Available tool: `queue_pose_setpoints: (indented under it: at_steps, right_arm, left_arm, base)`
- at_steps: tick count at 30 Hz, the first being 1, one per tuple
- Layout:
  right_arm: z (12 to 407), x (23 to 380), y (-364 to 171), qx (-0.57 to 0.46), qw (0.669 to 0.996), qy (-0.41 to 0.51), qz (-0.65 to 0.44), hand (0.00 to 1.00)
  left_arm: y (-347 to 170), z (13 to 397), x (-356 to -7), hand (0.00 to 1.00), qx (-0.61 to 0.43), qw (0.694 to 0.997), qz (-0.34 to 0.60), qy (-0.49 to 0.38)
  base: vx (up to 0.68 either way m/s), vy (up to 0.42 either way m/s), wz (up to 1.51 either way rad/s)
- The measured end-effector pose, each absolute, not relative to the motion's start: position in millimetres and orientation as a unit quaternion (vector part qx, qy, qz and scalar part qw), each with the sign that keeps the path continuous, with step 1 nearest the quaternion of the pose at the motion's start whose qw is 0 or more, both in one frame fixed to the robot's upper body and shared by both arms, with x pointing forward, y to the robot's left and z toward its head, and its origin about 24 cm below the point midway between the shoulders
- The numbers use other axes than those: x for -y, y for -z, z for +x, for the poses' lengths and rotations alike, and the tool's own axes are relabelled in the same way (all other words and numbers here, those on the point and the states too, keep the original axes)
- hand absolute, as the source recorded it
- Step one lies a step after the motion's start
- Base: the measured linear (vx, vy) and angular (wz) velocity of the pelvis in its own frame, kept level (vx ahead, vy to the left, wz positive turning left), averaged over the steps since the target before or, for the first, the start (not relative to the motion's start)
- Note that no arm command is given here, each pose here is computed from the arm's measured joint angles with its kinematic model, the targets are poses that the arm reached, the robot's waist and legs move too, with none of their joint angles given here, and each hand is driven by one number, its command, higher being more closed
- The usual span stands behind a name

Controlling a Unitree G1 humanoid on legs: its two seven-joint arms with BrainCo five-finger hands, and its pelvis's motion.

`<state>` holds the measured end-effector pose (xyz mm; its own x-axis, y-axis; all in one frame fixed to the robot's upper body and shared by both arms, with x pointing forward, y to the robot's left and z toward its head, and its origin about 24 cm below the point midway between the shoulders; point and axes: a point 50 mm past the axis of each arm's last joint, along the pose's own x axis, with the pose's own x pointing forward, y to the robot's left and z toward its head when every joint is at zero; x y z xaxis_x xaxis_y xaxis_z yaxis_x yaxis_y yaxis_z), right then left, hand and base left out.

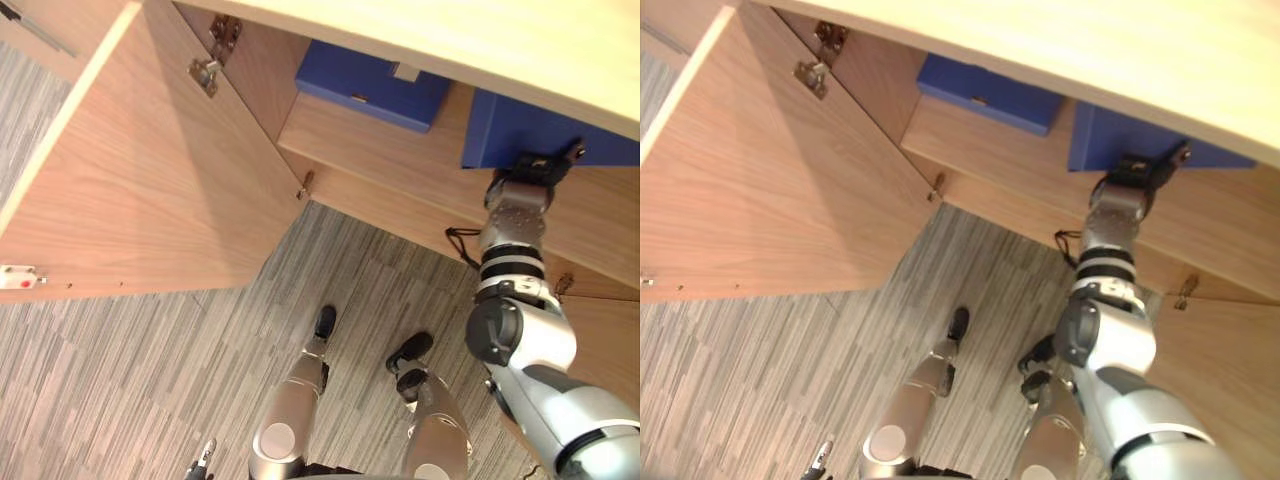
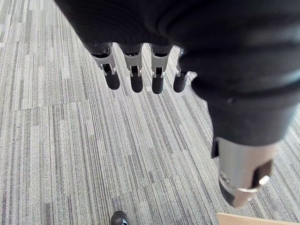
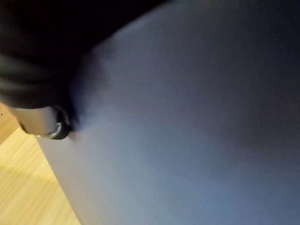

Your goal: Walk over to the cabinet, pick up the folder, carry it to the office cabinet, place the folder inside the office cabinet, then close the office cabinet door

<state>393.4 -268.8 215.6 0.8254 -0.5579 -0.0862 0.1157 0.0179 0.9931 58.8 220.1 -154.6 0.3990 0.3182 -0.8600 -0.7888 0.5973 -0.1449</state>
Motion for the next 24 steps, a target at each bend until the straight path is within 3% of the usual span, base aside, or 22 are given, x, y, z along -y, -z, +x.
queue_pose_setpoints:
  at_steps: [9, 17, 24]
  right_arm:
    - [387.1, 282.0, -235.3, 0.2, 0.681, 0.254, 0.656, 1.0]
    - [386.4, 280.5, -268.2, 0.223, 0.697, 0.242, 0.638, 1.0]
    - [383.1, 281.8, -282.1, 0.238, 0.681, 0.249, 0.646, 1.0]
  left_arm:
    - [146.7, 79.4, -214.9, 0.0, -0.398, 0.816, -0.272, -0.318]
    - [145.0, 82.4, -215.6, 0.0, -0.396, 0.817, -0.266, -0.322]
    - [145.9, 82.3, -212.5, 0.0, -0.405, 0.814, -0.261, -0.325]
  base:
    - [0.03, -0.07, 0.17]
    - [-0.02, -0.076, 0.01]
    - [0.0, -0.074, -0.03]
